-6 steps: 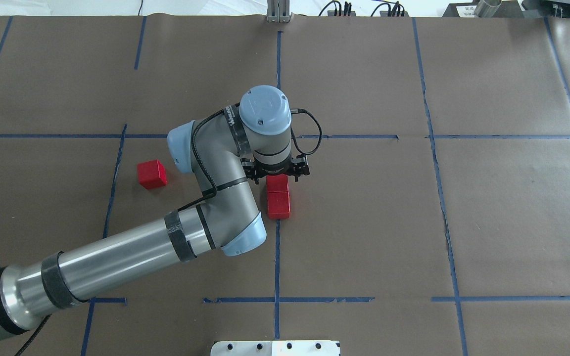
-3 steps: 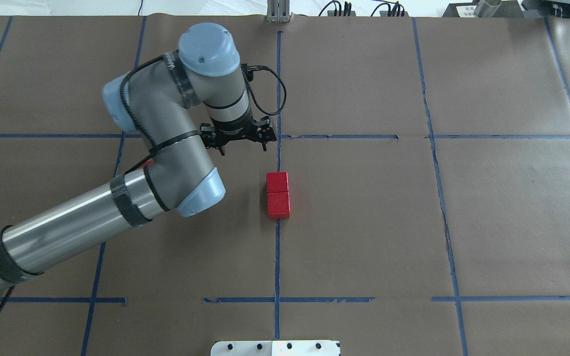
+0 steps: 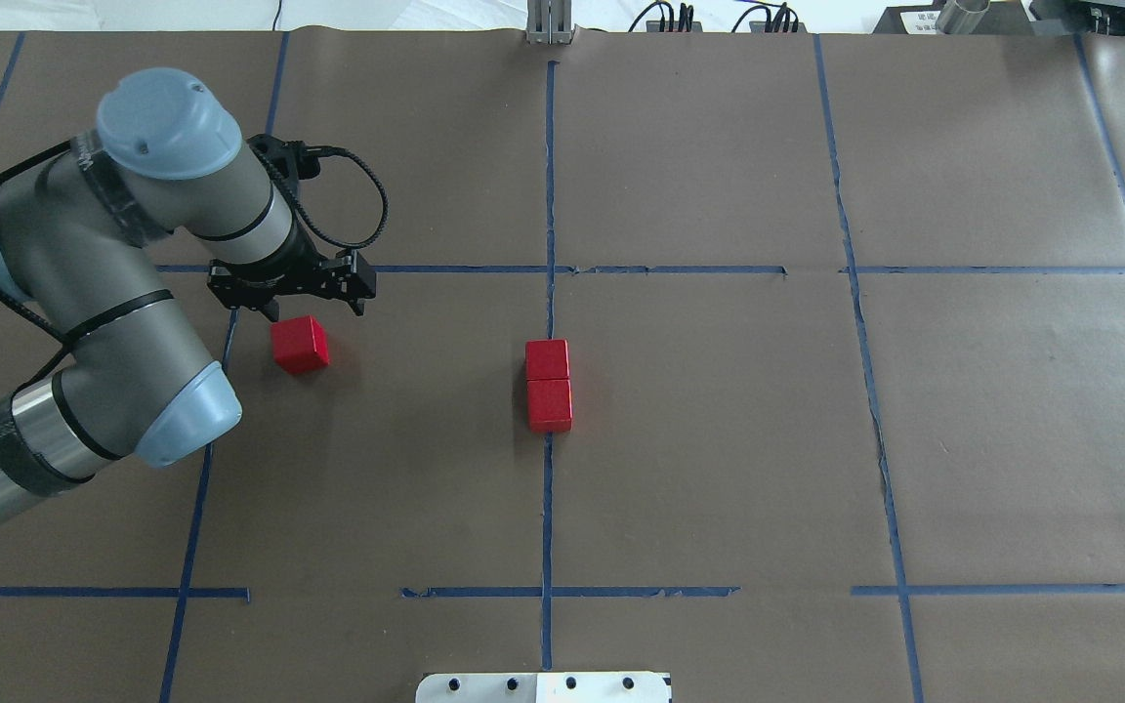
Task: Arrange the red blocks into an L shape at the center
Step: 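Move the left gripper to the last red cube and grasp it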
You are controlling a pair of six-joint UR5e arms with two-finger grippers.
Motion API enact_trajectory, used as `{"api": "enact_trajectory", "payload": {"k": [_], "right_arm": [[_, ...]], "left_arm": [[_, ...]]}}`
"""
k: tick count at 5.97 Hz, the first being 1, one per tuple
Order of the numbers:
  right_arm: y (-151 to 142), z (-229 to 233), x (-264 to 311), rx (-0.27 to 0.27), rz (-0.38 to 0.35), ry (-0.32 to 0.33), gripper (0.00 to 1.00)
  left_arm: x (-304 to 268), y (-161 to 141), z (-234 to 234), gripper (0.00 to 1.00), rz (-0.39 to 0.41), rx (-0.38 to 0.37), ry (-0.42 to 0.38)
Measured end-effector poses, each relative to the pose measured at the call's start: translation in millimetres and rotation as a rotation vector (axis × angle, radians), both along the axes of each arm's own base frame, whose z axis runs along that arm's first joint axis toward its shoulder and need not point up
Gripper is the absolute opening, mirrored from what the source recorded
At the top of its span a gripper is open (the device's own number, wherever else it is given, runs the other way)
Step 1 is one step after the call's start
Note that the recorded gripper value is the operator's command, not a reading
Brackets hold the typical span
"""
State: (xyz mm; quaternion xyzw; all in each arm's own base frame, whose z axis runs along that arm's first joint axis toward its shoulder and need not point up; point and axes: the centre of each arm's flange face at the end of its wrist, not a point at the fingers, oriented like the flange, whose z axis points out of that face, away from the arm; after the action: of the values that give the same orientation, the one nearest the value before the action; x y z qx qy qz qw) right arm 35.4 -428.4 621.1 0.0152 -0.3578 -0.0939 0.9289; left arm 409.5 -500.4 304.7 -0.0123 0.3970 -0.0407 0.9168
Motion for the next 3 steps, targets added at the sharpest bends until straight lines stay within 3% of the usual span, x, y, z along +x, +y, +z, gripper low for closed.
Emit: {"api": "enact_trajectory", "payload": {"k": [3], "right_arm": [[0,-1,0,0.002,0.000,0.000,1.00]], "left_arm": [[2,1,44,0.98,-0.004,-0.013,-0.009]]}}
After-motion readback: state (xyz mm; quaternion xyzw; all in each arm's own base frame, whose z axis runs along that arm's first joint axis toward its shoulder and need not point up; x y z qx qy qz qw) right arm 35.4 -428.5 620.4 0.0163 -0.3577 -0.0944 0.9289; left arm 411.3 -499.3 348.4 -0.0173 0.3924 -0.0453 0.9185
